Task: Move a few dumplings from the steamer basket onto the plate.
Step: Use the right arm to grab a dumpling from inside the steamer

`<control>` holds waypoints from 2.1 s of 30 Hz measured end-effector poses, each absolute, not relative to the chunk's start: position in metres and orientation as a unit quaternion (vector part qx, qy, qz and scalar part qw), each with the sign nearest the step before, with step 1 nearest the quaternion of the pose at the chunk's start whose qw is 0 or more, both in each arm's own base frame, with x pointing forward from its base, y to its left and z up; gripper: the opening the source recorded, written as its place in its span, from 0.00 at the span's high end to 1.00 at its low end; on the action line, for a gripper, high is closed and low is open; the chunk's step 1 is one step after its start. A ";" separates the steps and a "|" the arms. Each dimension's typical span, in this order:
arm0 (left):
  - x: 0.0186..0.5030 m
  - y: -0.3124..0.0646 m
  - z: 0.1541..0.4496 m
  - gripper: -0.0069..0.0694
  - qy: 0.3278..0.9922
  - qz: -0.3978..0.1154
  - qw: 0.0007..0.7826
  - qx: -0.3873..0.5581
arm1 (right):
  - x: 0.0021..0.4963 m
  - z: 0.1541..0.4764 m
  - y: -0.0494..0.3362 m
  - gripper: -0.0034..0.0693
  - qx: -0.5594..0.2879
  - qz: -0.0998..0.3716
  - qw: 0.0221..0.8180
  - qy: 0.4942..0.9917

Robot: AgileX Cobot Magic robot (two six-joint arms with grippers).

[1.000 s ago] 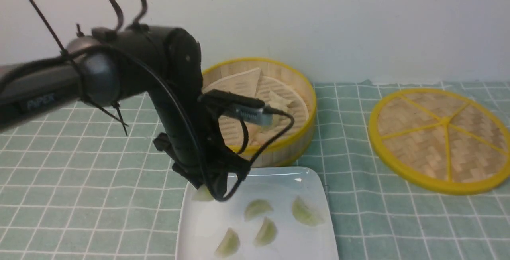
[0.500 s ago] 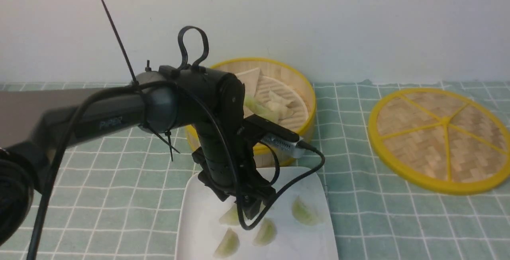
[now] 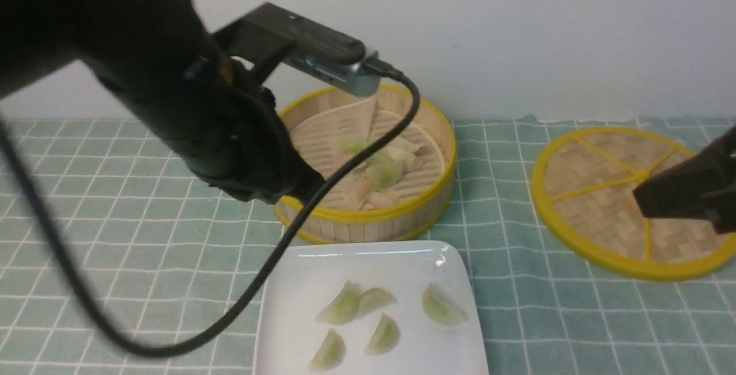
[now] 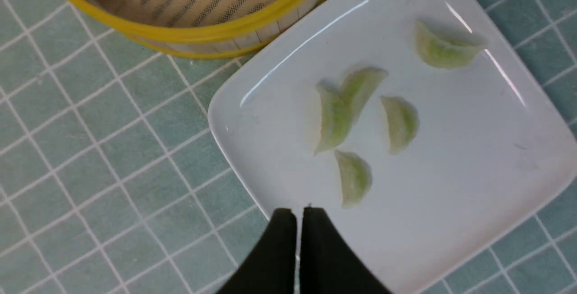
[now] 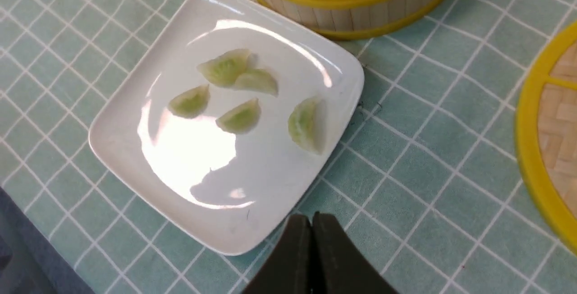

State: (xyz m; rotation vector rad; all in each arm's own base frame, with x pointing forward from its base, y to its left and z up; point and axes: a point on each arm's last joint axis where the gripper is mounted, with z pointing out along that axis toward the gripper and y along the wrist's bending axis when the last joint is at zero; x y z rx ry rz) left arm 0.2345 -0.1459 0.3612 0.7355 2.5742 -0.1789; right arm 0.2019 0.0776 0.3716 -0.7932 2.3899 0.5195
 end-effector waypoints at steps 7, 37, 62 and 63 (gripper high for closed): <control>0.153 -0.099 0.359 0.92 0.928 -0.115 0.283 0.215 | 0.260 0.356 0.132 0.96 -0.370 0.153 0.285 0.871; 0.043 -0.036 0.310 0.92 0.920 -0.178 0.314 0.155 | 0.451 0.178 0.269 0.32 -0.414 0.073 0.284 0.862; 0.048 -0.027 0.309 0.92 0.924 -0.132 0.333 0.135 | 0.438 0.244 0.260 0.97 -0.380 0.064 0.218 0.897; 0.048 -0.027 0.309 0.92 0.924 -0.132 0.333 0.135 | 0.438 0.242 0.260 0.96 -0.383 0.063 0.212 0.897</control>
